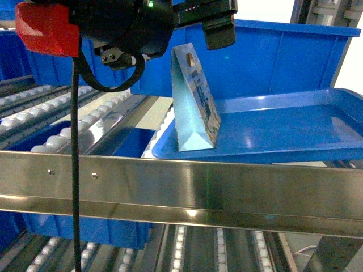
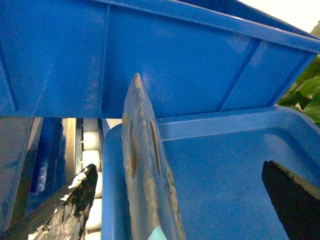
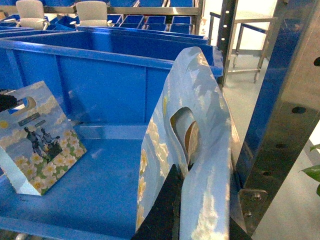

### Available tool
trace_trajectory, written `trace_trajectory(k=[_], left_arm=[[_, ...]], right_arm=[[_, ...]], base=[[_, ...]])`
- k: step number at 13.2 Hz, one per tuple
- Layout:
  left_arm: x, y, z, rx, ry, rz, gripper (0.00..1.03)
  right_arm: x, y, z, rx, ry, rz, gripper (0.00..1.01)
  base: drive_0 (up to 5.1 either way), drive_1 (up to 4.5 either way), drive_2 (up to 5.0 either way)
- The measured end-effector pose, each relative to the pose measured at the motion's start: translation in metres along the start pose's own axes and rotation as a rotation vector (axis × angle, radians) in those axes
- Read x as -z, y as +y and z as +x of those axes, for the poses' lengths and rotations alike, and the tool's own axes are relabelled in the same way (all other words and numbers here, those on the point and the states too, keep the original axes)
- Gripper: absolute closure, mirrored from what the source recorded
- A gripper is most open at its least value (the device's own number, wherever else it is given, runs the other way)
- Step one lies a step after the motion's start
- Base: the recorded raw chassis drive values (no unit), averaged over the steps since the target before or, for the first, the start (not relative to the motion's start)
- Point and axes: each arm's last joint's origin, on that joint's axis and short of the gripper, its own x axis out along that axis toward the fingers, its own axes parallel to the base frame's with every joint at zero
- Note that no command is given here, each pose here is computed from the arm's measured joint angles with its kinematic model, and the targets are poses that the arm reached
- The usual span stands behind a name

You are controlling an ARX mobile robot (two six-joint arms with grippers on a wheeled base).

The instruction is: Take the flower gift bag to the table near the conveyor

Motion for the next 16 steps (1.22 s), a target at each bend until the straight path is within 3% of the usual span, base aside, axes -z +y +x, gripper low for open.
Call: trace_trajectory(k=[5,6,14,16], left_arm=[[0.008,0.001,0.009,-0.021,0.027,-0.001,0.05],[0.008,0.001,0.009,-0.026,0.026,-0.001,0.11],[0.014,-0.006,0.012,-0.062,0.021,0.006,0.99],[0.014,-0.006,0.012,-0.070,0.016,0.008,1.01]], right_arm=[[0.000,0.000,0.000,0.000,0.000,0.000,0.99],[0.000,0.000,0.000,0.000,0.000,0.000,0.99],[0.000,0.000,0.000,0.000,0.000,0.000,0.99],[0.000,0.000,0.000,0.000,0.000,0.000,0.99]], base=[[0.0,0.00,0.0],[0.0,0.00,0.0],[0.0,0.00,0.0],[0.0,0.00,0.0]])
